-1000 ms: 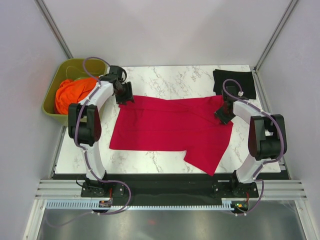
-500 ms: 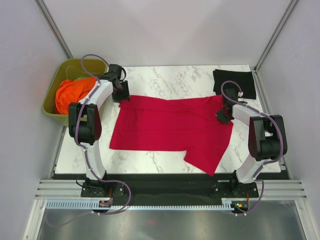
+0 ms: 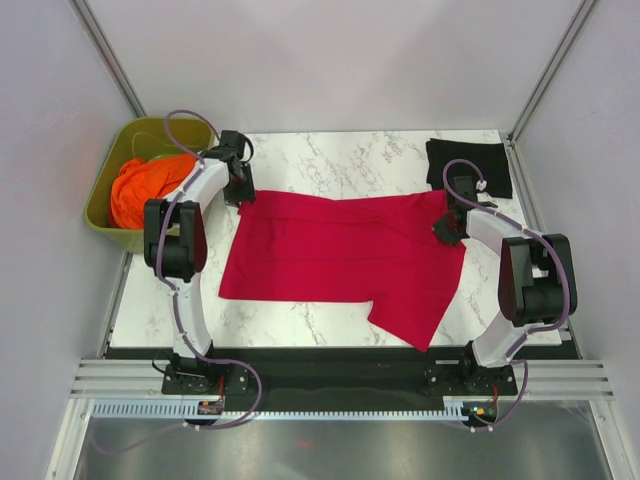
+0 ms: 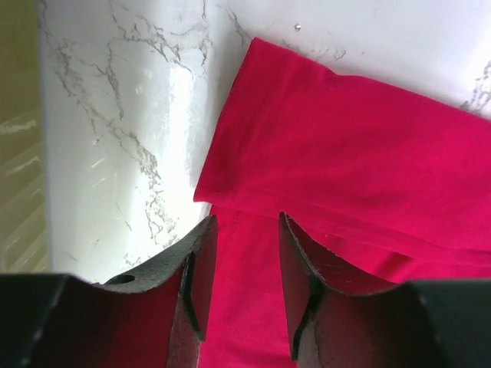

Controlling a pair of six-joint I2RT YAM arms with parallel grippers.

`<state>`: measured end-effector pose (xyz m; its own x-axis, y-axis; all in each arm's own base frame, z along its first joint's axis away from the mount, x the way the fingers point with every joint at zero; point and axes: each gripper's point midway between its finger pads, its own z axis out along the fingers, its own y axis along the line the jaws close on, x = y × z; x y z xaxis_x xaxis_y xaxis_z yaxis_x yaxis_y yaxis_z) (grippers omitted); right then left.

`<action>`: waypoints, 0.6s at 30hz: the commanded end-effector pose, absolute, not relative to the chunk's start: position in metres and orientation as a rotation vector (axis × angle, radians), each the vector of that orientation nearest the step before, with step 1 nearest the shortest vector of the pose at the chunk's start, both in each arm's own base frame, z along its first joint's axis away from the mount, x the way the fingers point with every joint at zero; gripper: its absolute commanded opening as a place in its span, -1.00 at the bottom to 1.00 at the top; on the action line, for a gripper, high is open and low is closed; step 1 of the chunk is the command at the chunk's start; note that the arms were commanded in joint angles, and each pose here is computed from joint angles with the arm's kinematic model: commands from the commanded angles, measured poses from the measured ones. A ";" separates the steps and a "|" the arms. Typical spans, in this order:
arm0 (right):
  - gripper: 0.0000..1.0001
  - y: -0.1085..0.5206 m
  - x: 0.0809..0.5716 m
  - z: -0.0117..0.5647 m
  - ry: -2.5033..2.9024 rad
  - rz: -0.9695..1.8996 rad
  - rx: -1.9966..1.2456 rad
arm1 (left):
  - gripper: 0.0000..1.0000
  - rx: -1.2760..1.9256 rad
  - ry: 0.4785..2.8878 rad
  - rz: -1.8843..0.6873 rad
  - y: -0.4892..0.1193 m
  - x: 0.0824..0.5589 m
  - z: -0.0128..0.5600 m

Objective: Fold and stack the t-shirts
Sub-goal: Fold the tshirt

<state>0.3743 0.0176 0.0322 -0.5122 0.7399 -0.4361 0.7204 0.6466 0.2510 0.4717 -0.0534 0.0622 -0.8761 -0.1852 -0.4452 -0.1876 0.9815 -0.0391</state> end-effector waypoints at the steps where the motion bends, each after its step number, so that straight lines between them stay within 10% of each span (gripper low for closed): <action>1: -1.00 0.018 0.390 0.056 2.293 0.094 1.096 | -0.11 -0.326 2.642 0.026 -0.049 0.483 0.060; 11: -1.00 0.017 0.397 0.077 2.252 0.107 1.054 | -0.20 -0.365 2.659 0.046 -0.046 0.484 0.044; 18: -1.00 0.016 0.402 0.082 2.243 0.105 1.039 | -0.80 -0.376 2.653 0.061 -0.044 0.487 0.043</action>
